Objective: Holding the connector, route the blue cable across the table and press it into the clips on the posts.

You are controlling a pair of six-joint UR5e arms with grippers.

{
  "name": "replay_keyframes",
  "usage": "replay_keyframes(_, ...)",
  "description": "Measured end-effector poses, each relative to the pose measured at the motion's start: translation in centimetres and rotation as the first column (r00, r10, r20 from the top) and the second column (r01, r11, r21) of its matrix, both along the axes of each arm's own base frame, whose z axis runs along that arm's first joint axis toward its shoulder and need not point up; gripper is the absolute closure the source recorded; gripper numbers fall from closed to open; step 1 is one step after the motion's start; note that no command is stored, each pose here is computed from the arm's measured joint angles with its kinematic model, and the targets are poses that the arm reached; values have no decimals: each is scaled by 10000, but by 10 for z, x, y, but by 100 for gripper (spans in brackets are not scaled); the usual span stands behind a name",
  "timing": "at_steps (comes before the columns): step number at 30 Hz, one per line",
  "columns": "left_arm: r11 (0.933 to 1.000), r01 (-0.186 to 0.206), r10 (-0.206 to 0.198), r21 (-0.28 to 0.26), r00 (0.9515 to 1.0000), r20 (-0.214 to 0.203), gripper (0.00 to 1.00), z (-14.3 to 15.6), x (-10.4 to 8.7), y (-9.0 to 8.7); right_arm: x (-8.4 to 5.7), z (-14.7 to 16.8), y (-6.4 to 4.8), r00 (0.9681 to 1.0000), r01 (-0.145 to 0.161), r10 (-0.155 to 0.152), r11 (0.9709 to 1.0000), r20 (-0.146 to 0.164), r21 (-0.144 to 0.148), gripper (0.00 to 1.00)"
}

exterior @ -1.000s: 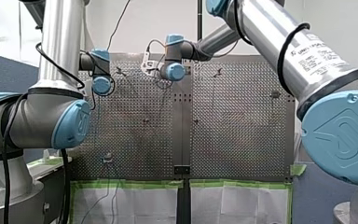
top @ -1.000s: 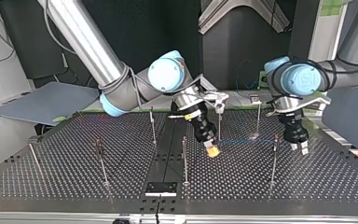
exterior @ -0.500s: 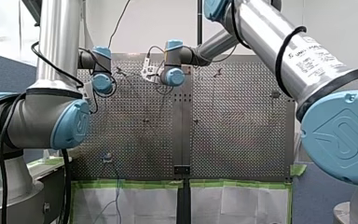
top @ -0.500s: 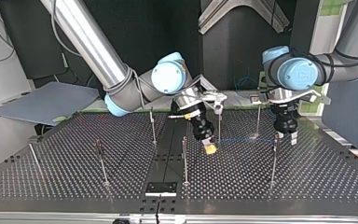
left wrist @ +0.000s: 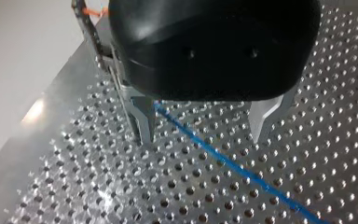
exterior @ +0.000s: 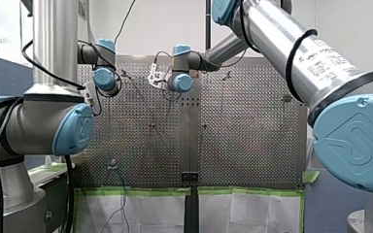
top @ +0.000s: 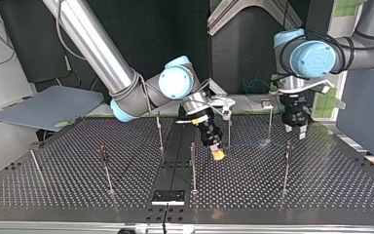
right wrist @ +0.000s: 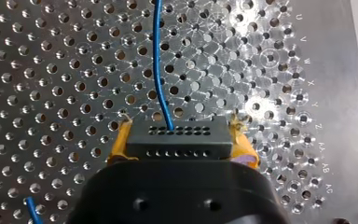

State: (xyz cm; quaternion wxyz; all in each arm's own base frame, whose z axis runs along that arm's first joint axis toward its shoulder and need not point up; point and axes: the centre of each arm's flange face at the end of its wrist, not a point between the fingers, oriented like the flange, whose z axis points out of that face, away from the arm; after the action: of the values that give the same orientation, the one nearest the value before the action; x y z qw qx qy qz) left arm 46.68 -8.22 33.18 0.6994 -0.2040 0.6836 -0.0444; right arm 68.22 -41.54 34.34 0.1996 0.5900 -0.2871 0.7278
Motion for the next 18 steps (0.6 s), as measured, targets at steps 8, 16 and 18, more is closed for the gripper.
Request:
replay_keyframes(8, 9997, 231, -230, -3, 9993, 310, 0, 15, -17, -11, 1, -2, 2, 10000, -27, 27, 10000, -38, 19, 100)
replay_keyframes(16, 9980, 456, -484, 433, 9968, 641, 0, 40, -35, -23, 0, -3, 2, 10000, -21, 22, 10000, -96, 63, 100)
replay_keyframes(18, 9967, 537, -575, 610, 9964, 615, 0, 44, -39, -27, 0, -3, 1, 10000, -15, 16, 10000, -98, 66, 100)
